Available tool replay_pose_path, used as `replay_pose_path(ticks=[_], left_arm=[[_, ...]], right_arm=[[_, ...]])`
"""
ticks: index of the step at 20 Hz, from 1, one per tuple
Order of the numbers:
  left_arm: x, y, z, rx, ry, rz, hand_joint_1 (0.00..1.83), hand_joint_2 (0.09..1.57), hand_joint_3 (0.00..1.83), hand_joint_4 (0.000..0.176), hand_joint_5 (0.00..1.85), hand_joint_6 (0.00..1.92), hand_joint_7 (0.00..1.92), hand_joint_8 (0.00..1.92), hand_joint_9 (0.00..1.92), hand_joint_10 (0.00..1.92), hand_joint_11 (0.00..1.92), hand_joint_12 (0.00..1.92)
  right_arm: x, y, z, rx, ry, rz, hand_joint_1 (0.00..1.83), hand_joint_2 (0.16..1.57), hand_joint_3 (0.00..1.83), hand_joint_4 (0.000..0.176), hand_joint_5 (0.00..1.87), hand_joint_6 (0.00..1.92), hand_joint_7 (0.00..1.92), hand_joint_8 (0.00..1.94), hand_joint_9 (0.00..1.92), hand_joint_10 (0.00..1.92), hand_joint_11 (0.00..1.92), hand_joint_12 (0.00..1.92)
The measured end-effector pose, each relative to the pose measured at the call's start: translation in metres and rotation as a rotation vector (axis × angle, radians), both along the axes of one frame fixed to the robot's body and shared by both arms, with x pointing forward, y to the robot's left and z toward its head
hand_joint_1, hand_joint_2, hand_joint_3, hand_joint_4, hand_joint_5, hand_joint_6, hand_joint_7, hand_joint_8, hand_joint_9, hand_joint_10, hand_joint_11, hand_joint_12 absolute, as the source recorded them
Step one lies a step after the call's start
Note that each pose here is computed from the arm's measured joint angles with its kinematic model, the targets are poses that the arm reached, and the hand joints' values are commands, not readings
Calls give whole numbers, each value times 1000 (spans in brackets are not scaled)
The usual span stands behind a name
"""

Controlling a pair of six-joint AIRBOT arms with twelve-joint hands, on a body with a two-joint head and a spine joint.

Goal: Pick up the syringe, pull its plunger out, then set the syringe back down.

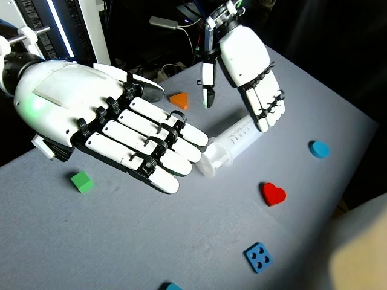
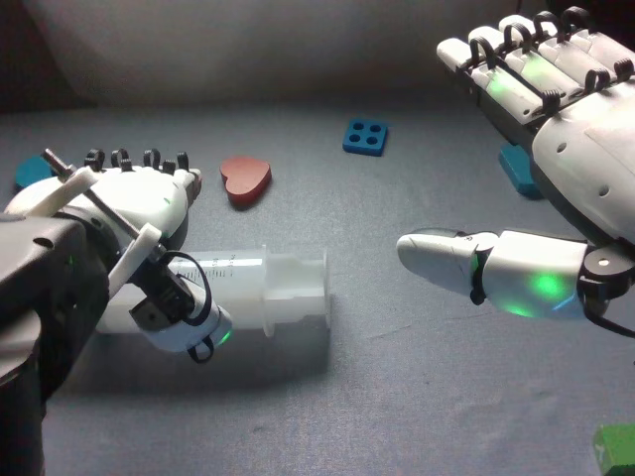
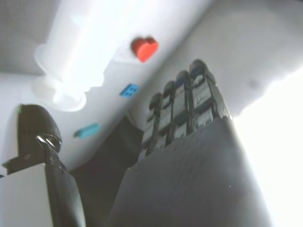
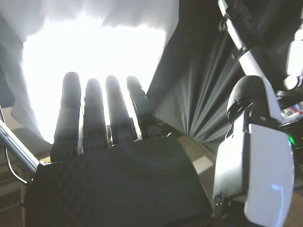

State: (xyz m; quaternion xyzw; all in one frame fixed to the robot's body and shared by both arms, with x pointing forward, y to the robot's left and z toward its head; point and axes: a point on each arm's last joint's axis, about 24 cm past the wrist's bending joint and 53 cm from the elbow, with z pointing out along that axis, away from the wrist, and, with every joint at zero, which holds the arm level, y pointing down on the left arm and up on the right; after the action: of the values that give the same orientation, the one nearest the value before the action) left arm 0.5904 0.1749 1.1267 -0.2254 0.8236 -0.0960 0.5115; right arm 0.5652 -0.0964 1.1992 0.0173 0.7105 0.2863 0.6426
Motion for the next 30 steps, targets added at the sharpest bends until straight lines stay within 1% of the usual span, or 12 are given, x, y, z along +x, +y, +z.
replay_pose_path(ticks=[3,4,5,7,10,12,15,18,22,25,29,30], left_arm=[[-1,3,-9,-27,15,20,815,1041,3,0,30,1,6,1,0,0,0,46],[1,4,-10,-33,20,18,814,1042,2,0,31,1,6,1,0,0,0,21],[4,4,-11,-30,18,10,812,1040,1,0,31,1,6,1,0,0,0,16],[9,3,-10,-21,10,-7,807,1044,2,0,33,2,7,1,0,0,0,0],[11,0,-15,-22,22,-23,811,1042,1,0,27,0,13,3,0,0,0,0],[8,-1,-21,-8,34,-34,807,1036,0,0,28,0,13,3,0,0,0,0],[7,3,-26,27,20,-48,807,1037,0,0,30,1,18,4,0,0,0,0],[6,5,-28,16,-13,-29,810,1034,0,0,29,1,12,1,0,0,0,0],[2,8,-34,42,-25,-6,823,1041,2,0,32,2,16,2,0,0,0,0],[0,6,-37,44,-45,3,816,1047,4,0,33,1,17,2,0,0,0,0],[0,8,-49,55,-43,18,816,1046,2,0,33,1,28,5,0,0,25,12],[1,8,-54,55,-41,22,815,1046,2,0,46,6,32,5,0,0,24,13]], right_arm=[[0,0,0,0,0,0,23,976,6,0,0,0,0,0,0,0,0,287],[0,0,0,0,0,0,22,976,6,0,0,0,0,0,0,0,0,287],[0,0,0,0,0,0,20,977,5,0,0,0,0,0,3,1,0,335],[0,0,0,0,0,0,18,980,3,0,0,0,0,0,15,2,0,347],[0,0,0,1,0,0,19,985,3,0,0,0,0,0,0,0,0,241],[0,0,0,0,0,0,18,985,2,0,0,0,0,0,0,0,0,236],[0,0,0,1,0,-1,28,982,1,0,0,0,0,0,0,0,0,234],[0,1,0,1,0,0,22,975,0,0,0,0,0,0,16,4,0,307],[0,1,0,1,0,0,38,968,0,0,0,0,0,0,15,1,0,358],[0,1,0,1,0,0,39,967,0,0,2,1,0,0,14,0,0,306],[0,1,0,2,0,0,46,963,0,0,17,6,0,0,18,2,0,331],[0,1,0,2,0,0,46,963,0,0,5,2,0,0,2,0,0,303]])
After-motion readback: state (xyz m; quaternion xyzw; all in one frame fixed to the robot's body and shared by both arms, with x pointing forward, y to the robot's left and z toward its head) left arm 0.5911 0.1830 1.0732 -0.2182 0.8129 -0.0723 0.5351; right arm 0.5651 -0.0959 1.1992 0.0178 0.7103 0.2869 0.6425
